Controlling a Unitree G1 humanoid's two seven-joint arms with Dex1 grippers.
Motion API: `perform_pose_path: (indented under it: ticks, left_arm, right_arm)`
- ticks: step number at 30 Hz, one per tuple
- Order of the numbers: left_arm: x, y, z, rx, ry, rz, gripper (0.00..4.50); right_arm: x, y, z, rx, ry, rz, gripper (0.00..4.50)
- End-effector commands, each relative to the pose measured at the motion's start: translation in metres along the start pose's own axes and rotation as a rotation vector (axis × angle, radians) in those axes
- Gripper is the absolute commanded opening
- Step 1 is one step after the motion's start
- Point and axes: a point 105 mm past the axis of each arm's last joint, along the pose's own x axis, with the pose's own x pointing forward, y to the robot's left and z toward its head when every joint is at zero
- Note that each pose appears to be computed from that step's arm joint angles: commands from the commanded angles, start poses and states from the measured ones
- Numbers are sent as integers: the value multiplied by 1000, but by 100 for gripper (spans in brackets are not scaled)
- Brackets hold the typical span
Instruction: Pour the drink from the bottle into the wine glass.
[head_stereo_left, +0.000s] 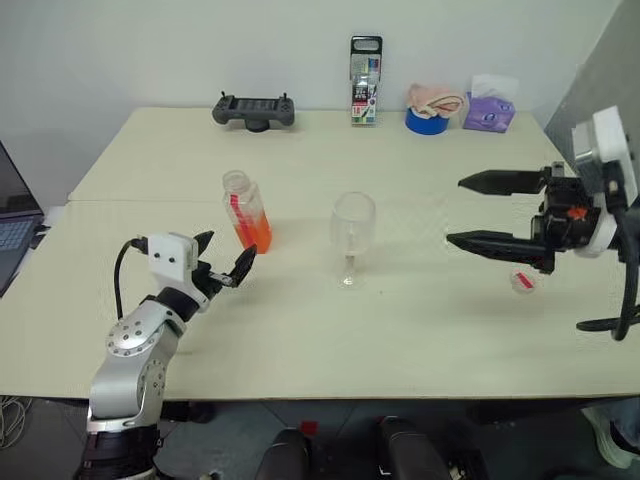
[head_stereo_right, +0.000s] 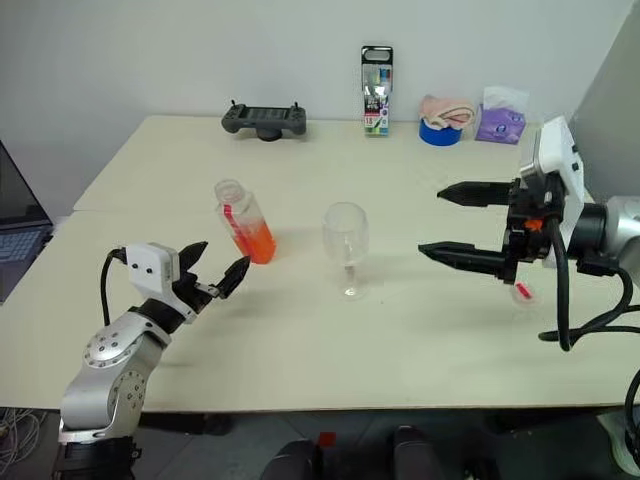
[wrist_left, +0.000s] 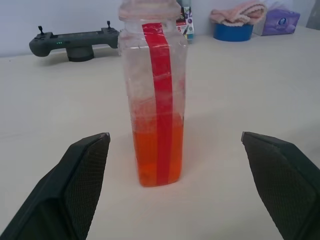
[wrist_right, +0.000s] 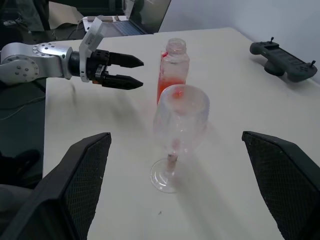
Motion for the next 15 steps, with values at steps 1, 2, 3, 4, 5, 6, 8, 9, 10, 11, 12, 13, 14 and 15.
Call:
perform_pose_path:
  ticks: [1,2,3,4,5,6,8,9,10,11,12,13,14,15]
  left_arm:
    - [10,1,12,67,-51,-2,450]
    - [13,0,14,56,-64,-4,450]
    - [14,-1,15,44,-74,-4,450]
    - [14,-1,15,37,-79,-4,450]
    - [15,-2,14,38,-80,-9,450]
    - [16,-3,13,40,-80,-14,450]
    - [20,-3,13,31,-86,-17,450]
    - [23,1,14,6,-91,-1,450]
    - [26,3,15,-12,-94,11,450]
    - [29,6,15,-33,-95,19,450]
    - [31,7,15,-23,-95,18,450]
    - [34,7,15,-11,-95,13,450]
    - [38,6,16,-1,-97,8,450]
    - [41,6,17,5,-98,5,450]
  right_arm:
    - [8,5,8,-60,-30,33,447]
    - [11,7,5,-67,-19,42,447]
    - [12,11,4,-71,-15,53,447]
    - [13,13,5,-70,-18,60,447]
    - [12,14,5,-71,-20,61,447]
    - [12,15,6,-74,-19,58,447]
    - [11,16,5,-82,-11,58,447]
    - [11,17,7,-90,-9,63,447]
    - [11,18,7,-95,-9,66,447]
    - [12,19,9,-97,-13,69,447]
    - [12,20,9,-98,-17,70,447]
    - [12,20,9,-100,-19,70,447]
    - [13,21,9,-101,-21,70,447]
    - [13,22,9,-102,-22,71,447]
